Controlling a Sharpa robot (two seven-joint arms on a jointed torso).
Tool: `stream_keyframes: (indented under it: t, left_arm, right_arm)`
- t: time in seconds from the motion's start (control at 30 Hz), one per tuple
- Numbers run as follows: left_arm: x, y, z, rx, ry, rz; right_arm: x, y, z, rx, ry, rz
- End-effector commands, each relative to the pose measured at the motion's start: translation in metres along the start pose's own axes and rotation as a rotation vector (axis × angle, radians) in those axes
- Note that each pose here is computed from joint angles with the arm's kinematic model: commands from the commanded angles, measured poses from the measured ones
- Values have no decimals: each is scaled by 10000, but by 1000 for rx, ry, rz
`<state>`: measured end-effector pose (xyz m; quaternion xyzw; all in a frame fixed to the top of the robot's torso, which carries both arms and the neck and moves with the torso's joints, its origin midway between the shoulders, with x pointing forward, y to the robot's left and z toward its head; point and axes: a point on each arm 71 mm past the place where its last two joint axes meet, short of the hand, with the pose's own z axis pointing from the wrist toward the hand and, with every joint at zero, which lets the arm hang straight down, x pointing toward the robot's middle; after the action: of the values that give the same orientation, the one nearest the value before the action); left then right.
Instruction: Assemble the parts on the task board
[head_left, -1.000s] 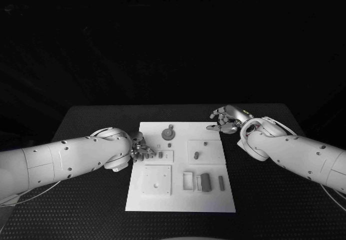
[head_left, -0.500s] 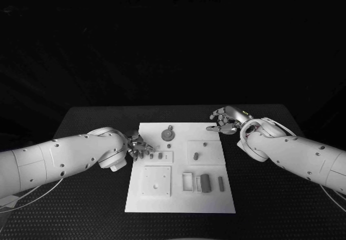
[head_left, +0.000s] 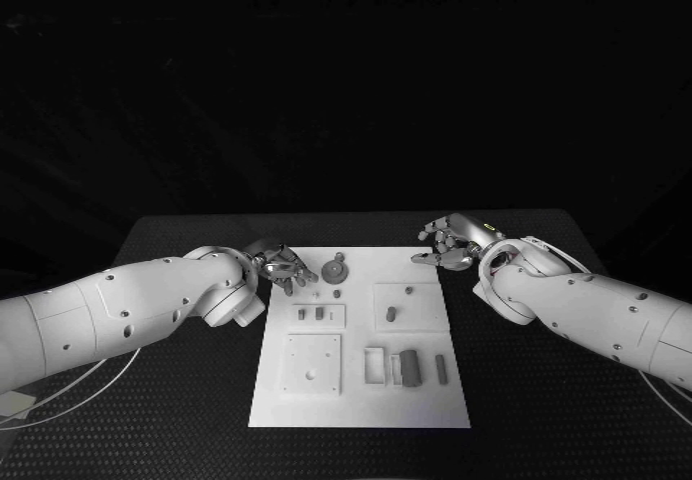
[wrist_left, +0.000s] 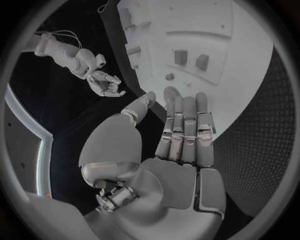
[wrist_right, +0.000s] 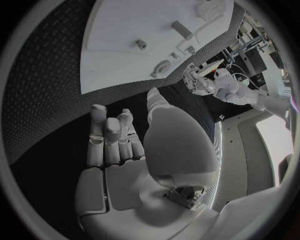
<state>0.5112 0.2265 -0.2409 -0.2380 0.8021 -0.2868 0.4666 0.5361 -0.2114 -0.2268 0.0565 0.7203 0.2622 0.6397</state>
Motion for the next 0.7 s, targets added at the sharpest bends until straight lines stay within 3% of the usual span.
stream_keyframes:
  t: [0.03,0.07,0.1,0.33,0.7]
  left_arm:
    - [18,-251,3,255,-102,247]
    - [22,-259,3,262,-104,256]
    - [63,-332,9,317,-114,326]
    - [208,-496,29,455,-142,501]
    - [481,-608,48,568,-114,738]
  right_arm:
    - [9,8,-1,-6,9,-1]
    - [9,8,-1,-6,9,-1]
    - [11,12,0,-7,10,-1]
    - [14,15,3,-8,10,-1]
    - [24,21,8,-9,12,0]
